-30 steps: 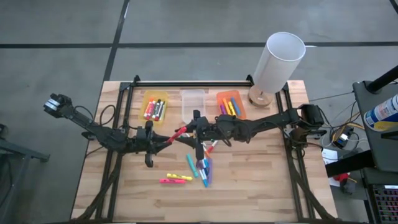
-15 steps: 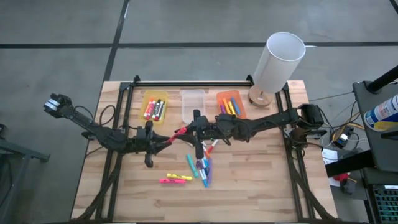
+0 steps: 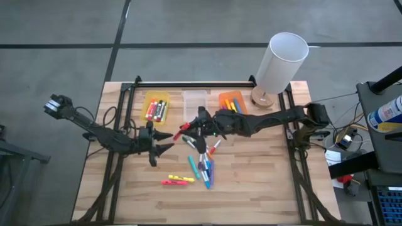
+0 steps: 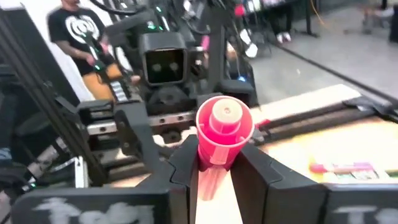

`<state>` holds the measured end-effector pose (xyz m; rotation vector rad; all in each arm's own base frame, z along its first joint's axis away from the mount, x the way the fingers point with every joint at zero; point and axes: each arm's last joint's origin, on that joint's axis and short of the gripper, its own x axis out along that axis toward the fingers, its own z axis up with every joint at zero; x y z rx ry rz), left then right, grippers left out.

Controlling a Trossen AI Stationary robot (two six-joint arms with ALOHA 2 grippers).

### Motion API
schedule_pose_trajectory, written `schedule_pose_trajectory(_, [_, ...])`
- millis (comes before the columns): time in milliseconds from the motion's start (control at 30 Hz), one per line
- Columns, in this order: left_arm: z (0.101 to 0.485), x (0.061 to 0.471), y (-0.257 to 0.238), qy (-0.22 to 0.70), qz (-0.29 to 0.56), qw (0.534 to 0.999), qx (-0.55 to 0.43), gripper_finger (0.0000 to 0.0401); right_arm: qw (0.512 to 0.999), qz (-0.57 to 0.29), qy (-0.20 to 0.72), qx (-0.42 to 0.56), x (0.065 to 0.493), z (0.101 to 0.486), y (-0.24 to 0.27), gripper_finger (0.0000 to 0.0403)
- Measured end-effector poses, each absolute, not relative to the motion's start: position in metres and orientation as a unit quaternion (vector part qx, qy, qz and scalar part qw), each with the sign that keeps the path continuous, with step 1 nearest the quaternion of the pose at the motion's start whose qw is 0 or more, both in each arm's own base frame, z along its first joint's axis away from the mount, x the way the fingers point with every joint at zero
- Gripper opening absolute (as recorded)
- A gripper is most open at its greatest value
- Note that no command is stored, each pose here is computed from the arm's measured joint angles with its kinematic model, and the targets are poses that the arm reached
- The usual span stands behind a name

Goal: Pick & Place Markers
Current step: Put the large red highlighter pen into the orange bin

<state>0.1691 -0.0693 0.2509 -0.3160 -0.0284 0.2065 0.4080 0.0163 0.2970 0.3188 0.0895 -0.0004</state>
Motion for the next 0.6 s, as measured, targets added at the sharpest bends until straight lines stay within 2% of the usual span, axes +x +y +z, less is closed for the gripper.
schedule_pose_trajectory(200, [0.243, 0.169, -0.071, 0.021, 0.087, 0.980, -0.178, 0.0201, 0.972, -0.081, 0.156, 0.159, 0.390, 0.307, 0.000, 0.0067])
schedule_pose_trajectory(367, [0.240, 0.169, -0.072, 0.035, 0.068, 0.978, -0.192, 0.0202, 0.933, -0.180, 0.264, 0.164, 0.369, 0.313, -0.019, 0.0067])
schedule_pose_trajectory(600, [0.240, 0.169, -0.072, 0.037, 0.067, 0.979, -0.190, 0.0202, 0.874, -0.291, 0.351, 0.169, 0.348, 0.314, -0.055, 0.0067])
